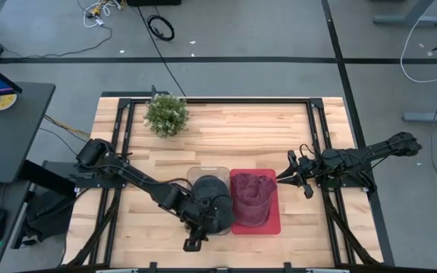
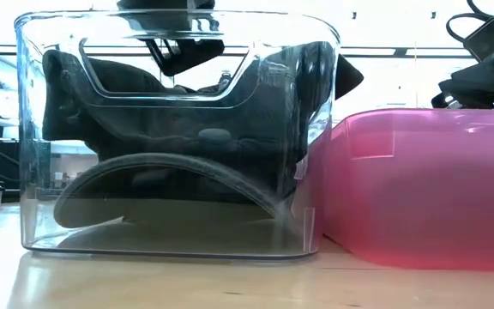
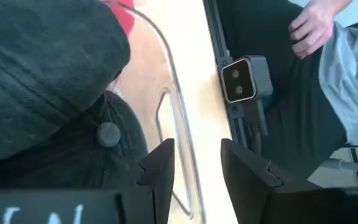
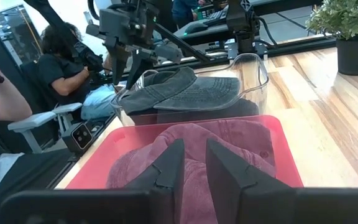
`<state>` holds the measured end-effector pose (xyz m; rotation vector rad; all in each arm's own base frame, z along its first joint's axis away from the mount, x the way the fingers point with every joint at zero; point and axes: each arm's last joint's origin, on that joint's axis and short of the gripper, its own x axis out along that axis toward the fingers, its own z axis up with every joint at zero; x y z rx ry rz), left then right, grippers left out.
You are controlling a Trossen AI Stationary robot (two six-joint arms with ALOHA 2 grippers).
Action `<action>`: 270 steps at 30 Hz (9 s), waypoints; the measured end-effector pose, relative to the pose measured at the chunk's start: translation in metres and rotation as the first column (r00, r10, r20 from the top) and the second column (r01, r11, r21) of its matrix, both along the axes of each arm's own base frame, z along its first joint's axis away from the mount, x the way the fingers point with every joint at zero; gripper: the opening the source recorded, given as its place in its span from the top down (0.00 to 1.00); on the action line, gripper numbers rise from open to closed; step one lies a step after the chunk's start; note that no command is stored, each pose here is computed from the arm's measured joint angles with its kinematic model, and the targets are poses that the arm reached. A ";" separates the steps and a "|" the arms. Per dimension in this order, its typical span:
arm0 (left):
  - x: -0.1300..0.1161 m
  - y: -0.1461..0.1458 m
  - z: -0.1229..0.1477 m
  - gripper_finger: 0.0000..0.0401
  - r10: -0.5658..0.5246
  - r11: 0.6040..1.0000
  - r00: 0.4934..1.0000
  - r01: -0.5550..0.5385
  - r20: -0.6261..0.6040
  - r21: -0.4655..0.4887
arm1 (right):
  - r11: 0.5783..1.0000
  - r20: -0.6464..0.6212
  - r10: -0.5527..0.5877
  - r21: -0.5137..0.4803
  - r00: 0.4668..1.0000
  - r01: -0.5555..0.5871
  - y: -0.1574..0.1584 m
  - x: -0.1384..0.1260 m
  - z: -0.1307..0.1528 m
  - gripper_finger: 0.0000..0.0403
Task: Pick & Place hat
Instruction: Adjust the transparent bin on the table, then return to Home Position
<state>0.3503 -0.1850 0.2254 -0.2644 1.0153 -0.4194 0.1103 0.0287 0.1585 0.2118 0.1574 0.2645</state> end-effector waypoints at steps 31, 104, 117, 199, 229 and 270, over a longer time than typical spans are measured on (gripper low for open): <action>0.007 0.013 0.003 0.66 0.002 0.984 0.995 -0.019 -0.100 -0.178 | 1.000 0.002 0.000 0.001 1.000 0.000 0.000 0.000 0.000 0.83; -0.187 0.168 -0.028 0.66 0.330 0.862 0.643 -0.503 0.691 0.056 | 1.000 0.002 0.000 0.000 1.000 0.000 0.000 0.000 0.000 0.83; -0.210 0.165 -0.009 0.66 0.253 0.884 0.469 -0.467 0.847 -0.005 | 1.000 0.002 0.000 0.001 1.000 0.000 0.000 0.000 0.000 0.83; -0.254 0.173 -0.053 0.66 0.190 0.889 0.411 -0.458 0.891 0.022 | 1.000 0.003 0.000 0.001 1.000 0.000 0.000 0.000 0.000 0.83; -0.254 0.173 -0.052 0.66 0.190 0.889 0.408 -0.458 0.893 0.020 | 1.000 0.002 0.000 0.001 1.000 0.000 0.000 0.000 0.000 0.83; -0.254 0.172 -0.052 0.66 0.186 0.893 0.410 -0.449 0.893 0.020 | 1.000 0.003 0.000 0.001 1.000 0.000 0.000 0.000 0.000 0.83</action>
